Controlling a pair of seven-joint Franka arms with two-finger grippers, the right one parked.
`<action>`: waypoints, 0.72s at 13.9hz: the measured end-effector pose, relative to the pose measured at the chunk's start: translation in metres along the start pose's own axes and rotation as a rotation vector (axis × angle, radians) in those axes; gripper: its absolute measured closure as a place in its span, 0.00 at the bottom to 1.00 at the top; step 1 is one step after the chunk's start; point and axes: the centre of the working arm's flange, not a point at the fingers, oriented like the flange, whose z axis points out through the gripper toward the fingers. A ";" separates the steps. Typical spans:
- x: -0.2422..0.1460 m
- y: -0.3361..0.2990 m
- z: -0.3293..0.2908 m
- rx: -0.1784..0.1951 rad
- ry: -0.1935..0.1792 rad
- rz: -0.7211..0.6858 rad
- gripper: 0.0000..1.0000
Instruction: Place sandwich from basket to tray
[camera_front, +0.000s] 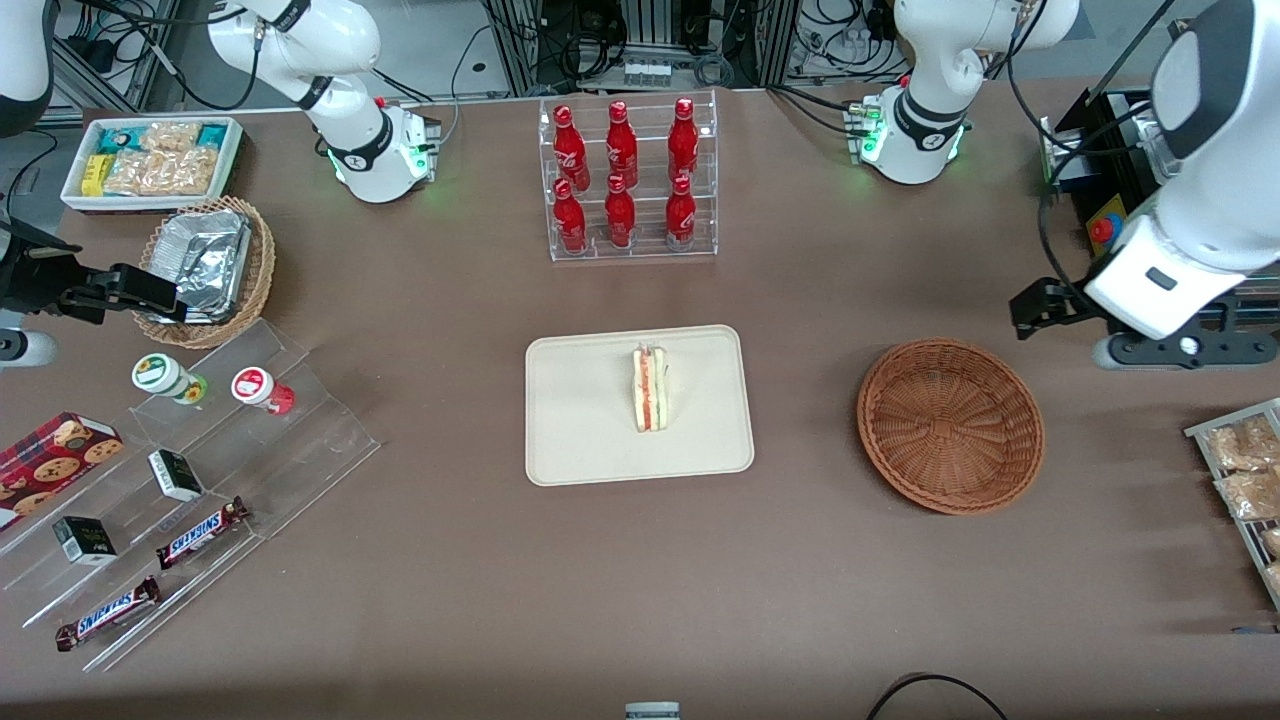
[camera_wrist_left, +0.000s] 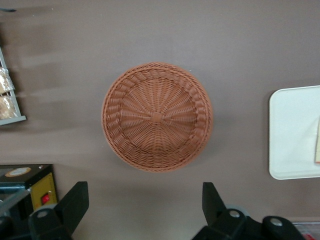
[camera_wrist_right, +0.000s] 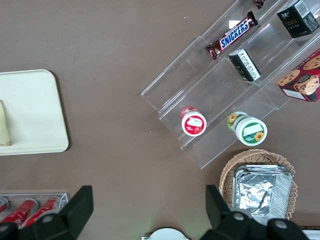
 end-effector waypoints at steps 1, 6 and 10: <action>0.000 -0.010 0.000 -0.001 0.001 0.010 0.00; -0.008 -0.035 -0.004 -0.010 0.031 0.049 0.00; -0.034 -0.038 0.000 -0.052 0.070 0.036 0.00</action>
